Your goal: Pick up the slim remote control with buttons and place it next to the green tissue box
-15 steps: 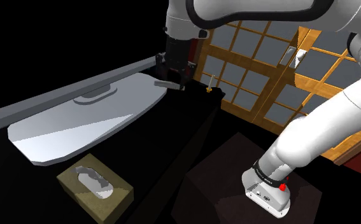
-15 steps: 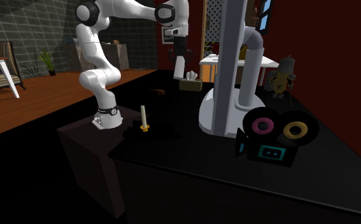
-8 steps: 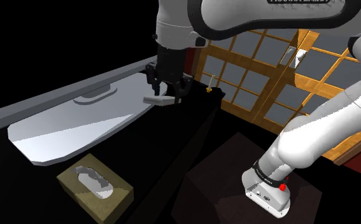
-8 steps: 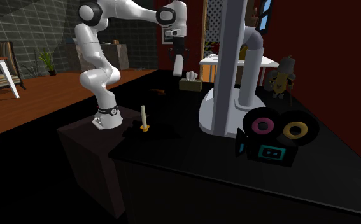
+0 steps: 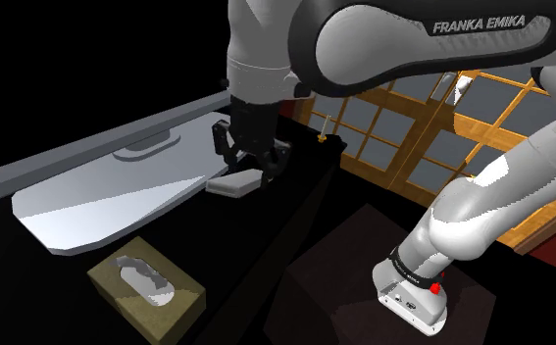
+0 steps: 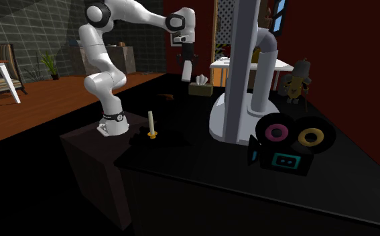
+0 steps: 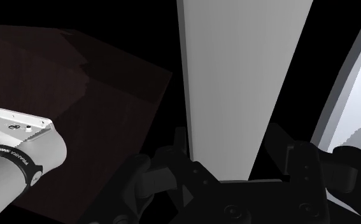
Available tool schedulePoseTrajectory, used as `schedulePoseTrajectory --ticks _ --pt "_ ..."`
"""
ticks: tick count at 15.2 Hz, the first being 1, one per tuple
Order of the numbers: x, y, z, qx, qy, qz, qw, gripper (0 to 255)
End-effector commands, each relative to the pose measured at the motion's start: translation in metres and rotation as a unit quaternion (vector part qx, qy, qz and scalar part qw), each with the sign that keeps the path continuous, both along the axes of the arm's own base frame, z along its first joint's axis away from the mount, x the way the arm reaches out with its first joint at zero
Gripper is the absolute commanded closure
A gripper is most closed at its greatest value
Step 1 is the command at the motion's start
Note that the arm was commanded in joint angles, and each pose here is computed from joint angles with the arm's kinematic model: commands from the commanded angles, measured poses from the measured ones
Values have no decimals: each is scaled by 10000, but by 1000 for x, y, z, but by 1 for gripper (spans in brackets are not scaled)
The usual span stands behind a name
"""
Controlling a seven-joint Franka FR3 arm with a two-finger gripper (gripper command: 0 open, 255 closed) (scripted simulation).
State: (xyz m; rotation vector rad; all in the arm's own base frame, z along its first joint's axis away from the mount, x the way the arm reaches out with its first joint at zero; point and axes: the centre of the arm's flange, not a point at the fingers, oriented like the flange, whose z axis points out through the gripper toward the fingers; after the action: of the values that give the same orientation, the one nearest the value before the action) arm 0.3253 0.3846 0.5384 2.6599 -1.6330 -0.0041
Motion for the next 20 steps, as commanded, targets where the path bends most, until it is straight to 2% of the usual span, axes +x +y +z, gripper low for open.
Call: schedulePoseTrajectory --ticks 1,20 --pt "-1 0 -10 2 -3 -2 10000 255" --pt "-1 0 -110 2 -3 -2 10000 255"
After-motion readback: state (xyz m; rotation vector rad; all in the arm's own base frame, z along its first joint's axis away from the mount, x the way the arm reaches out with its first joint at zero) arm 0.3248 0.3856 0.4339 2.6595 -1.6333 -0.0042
